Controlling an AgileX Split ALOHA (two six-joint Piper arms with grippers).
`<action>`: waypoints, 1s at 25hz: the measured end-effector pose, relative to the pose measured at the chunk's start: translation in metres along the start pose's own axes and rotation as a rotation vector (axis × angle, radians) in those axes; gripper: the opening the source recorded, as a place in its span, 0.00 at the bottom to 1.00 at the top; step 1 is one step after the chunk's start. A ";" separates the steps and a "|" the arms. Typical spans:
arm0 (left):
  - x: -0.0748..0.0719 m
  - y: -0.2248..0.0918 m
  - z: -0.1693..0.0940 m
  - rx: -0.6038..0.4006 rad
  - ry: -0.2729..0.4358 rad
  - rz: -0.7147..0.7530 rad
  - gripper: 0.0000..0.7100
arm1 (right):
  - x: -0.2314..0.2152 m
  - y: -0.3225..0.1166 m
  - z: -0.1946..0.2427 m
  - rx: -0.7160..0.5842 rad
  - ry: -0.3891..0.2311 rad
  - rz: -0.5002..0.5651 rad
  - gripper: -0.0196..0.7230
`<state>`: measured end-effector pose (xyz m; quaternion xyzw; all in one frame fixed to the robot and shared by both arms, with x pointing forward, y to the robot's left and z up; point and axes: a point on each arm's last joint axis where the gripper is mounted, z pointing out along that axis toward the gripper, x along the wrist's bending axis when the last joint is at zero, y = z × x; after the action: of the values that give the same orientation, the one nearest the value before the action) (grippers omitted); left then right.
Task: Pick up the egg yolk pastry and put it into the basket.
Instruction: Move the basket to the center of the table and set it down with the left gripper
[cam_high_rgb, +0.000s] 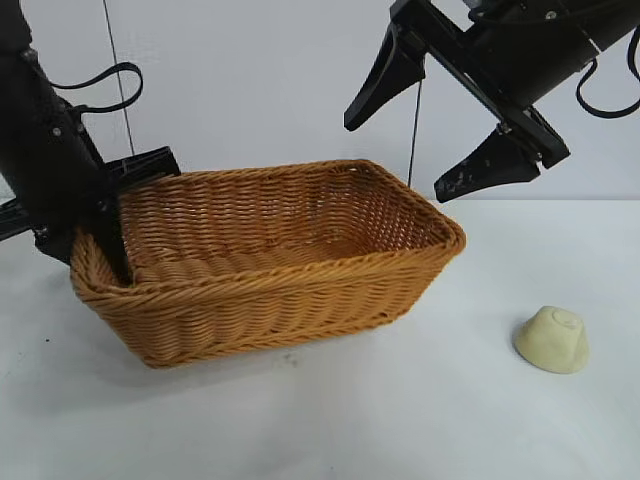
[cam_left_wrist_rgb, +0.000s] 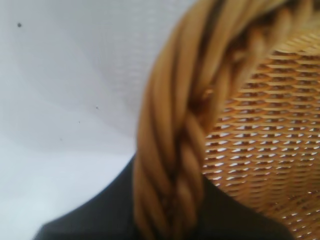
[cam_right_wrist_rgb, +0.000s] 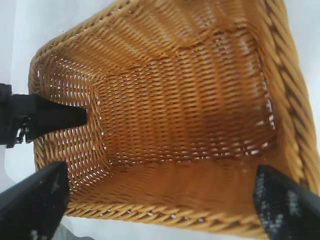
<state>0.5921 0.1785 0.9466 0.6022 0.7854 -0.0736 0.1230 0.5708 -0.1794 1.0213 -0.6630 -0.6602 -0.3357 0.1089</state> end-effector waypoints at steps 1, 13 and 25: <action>-0.002 0.002 0.000 0.011 0.000 0.032 0.16 | 0.000 0.000 0.000 0.000 -0.001 -0.001 0.96; -0.007 0.008 0.006 0.025 -0.023 0.189 0.16 | 0.000 0.000 0.000 0.002 0.000 -0.001 0.96; 0.003 0.012 0.056 0.102 0.000 0.188 0.16 | 0.000 -0.002 0.000 0.023 0.004 -0.001 0.96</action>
<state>0.6086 0.1696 0.8927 0.6785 0.7209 -0.1015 0.0985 0.5687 -0.1788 1.0209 -0.6606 -0.6642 -0.3296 0.1177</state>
